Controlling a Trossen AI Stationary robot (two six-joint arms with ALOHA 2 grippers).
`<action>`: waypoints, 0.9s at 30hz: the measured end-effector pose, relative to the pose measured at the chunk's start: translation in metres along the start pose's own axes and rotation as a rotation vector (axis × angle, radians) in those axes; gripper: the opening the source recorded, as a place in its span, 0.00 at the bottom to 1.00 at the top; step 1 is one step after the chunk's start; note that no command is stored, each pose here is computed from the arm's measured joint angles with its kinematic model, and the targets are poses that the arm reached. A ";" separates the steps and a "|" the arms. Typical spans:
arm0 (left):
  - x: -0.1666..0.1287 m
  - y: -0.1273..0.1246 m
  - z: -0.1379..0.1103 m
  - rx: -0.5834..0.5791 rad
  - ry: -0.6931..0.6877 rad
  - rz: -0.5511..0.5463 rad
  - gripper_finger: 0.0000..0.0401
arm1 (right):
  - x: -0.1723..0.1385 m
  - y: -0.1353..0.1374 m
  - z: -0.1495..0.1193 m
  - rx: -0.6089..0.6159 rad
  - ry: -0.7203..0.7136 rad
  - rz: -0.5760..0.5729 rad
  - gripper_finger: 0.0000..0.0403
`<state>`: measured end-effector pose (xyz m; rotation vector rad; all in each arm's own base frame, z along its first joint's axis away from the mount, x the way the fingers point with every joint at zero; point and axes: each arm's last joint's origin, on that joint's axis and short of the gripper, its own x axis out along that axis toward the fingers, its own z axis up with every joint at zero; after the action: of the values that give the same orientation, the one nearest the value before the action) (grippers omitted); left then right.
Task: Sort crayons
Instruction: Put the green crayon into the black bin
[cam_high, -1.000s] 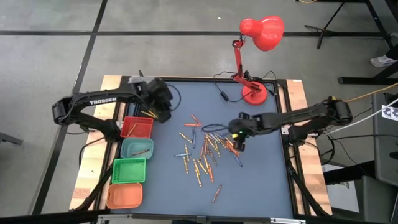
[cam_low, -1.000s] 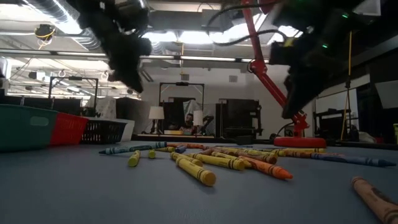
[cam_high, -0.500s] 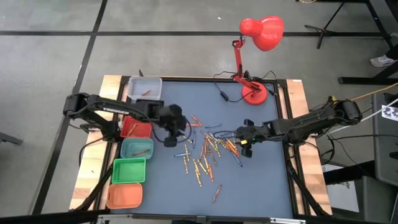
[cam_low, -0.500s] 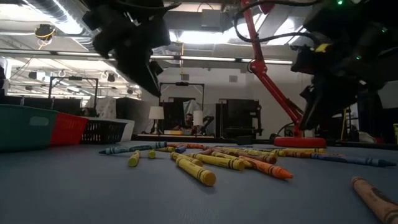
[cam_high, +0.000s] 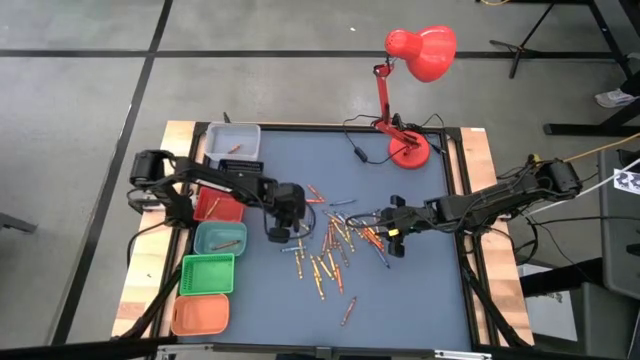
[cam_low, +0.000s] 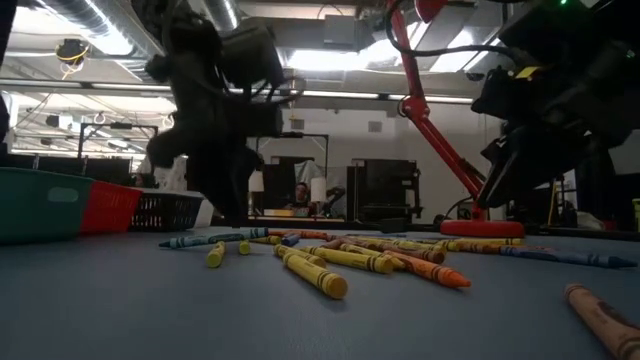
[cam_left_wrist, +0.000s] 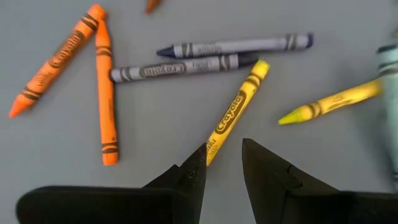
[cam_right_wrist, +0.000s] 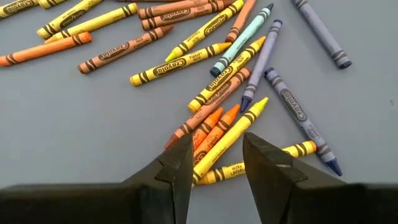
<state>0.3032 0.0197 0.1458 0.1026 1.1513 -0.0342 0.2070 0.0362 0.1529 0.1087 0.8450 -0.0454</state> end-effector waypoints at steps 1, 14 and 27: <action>0.003 0.000 -0.001 0.008 0.008 0.001 0.22 | 0.000 0.000 0.000 0.000 0.000 0.000 0.34; 0.019 0.006 -0.004 -0.010 0.045 0.027 0.21 | 0.000 0.001 0.004 0.006 -0.043 0.010 0.34; 0.020 0.006 -0.004 -0.017 0.051 0.031 0.04 | 0.000 0.001 0.004 0.021 -0.040 0.010 0.34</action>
<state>0.3076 0.0268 0.1265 0.1071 1.2000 0.0058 0.2100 0.0366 0.1556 0.1313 0.8040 -0.0473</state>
